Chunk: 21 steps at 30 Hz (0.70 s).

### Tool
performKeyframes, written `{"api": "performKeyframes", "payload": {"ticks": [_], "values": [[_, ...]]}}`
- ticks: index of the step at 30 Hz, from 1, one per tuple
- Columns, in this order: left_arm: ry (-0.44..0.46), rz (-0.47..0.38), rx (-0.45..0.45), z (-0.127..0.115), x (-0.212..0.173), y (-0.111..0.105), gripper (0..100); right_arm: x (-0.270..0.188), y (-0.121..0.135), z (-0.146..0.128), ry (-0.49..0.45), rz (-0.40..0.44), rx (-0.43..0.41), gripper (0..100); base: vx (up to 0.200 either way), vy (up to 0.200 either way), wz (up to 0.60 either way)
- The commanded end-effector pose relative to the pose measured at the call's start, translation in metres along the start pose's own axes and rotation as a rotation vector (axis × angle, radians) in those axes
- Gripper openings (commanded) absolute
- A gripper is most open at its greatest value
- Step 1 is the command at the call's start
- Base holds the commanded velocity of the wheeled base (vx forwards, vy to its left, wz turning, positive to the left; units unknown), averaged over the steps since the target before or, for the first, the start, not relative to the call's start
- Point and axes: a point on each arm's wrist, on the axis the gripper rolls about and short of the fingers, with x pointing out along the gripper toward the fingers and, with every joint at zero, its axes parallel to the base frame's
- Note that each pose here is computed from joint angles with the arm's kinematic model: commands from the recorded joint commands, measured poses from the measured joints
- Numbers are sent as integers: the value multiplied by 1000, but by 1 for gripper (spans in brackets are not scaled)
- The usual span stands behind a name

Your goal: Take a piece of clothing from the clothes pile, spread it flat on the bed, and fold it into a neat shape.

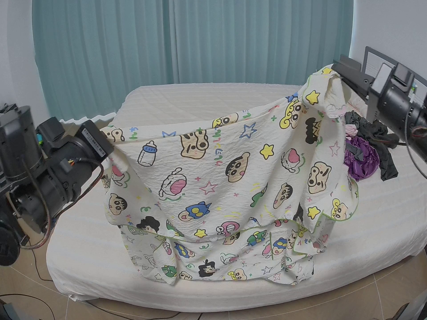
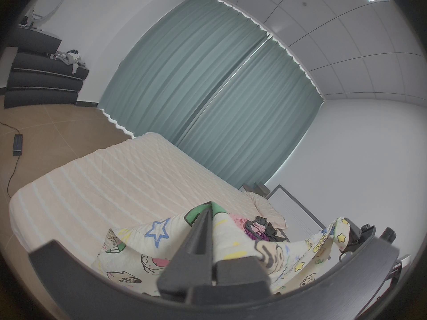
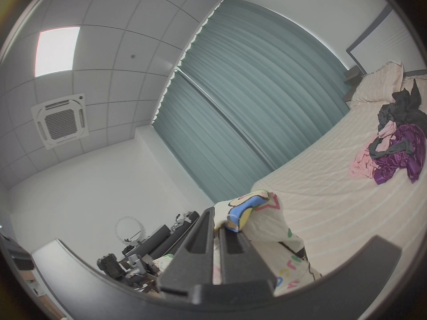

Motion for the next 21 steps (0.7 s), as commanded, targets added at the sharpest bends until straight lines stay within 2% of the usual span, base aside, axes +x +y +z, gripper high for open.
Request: {"api": "performKeyframes", "payload": {"ticks": [1, 11, 20, 21], "values": [[57, 79, -13, -17, 55, 13, 0, 47, -59, -24, 50, -115, 15, 0, 200, 0, 0], [122, 161, 9, -48, 119, 33, 0, 75, -112, -48, 73, -200, 30, 0, 200, 0, 0], [151, 261, 8, -77, 171, 67, 0, 94, -151, -68, 87, -292, 46, 0, 0, 0, 0], [150, 266, 8, -79, 176, 70, 0, 96, -154, -69, 86, -299, 46, 0, 200, 0, 0]]}}
